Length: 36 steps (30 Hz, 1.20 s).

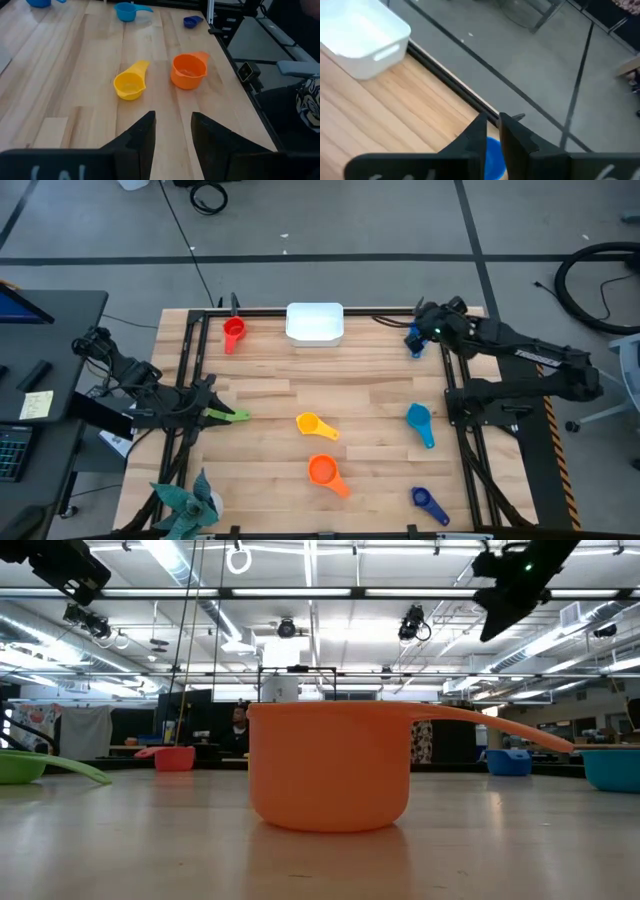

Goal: Nest measuring cups in basket
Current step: Stack the blue measuring cup on top of the orange measuring cup

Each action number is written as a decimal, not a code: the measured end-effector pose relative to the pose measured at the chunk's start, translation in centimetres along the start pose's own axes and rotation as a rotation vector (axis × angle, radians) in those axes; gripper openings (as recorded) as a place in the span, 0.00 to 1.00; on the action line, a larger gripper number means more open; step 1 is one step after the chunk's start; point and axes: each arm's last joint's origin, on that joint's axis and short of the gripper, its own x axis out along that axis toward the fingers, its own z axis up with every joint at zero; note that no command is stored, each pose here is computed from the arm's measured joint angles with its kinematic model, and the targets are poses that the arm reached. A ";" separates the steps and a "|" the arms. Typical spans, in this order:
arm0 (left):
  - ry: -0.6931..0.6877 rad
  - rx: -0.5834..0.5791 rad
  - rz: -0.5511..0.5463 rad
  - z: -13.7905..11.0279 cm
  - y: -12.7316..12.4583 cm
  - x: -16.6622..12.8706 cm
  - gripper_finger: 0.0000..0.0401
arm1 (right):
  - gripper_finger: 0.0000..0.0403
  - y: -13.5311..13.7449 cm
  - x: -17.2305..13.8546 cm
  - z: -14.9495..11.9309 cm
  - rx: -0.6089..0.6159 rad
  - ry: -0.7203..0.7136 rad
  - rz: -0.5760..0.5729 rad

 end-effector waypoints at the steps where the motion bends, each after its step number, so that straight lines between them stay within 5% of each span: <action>1: 0.000 0.000 0.000 0.0 0.0 0.0 0.33 | 0.18 0.2 0.5 0.1 -0.037 0.016 0.001; 4: 0.000 -0.001 0.000 0.0 0.0 0.0 0.33 | 0.22 0.6 2.0 0.5 -0.021 0.060 -0.014; 13: 0.000 -0.011 0.000 0.0 0.0 0.0 0.33 | 0.31 0.5 7.5 0.6 0.303 0.242 0.033; 36: 0.000 -0.012 0.000 0.0 0.0 0.0 0.33 | 0.32 1.2 17.3 -3.2 0.302 0.624 -0.109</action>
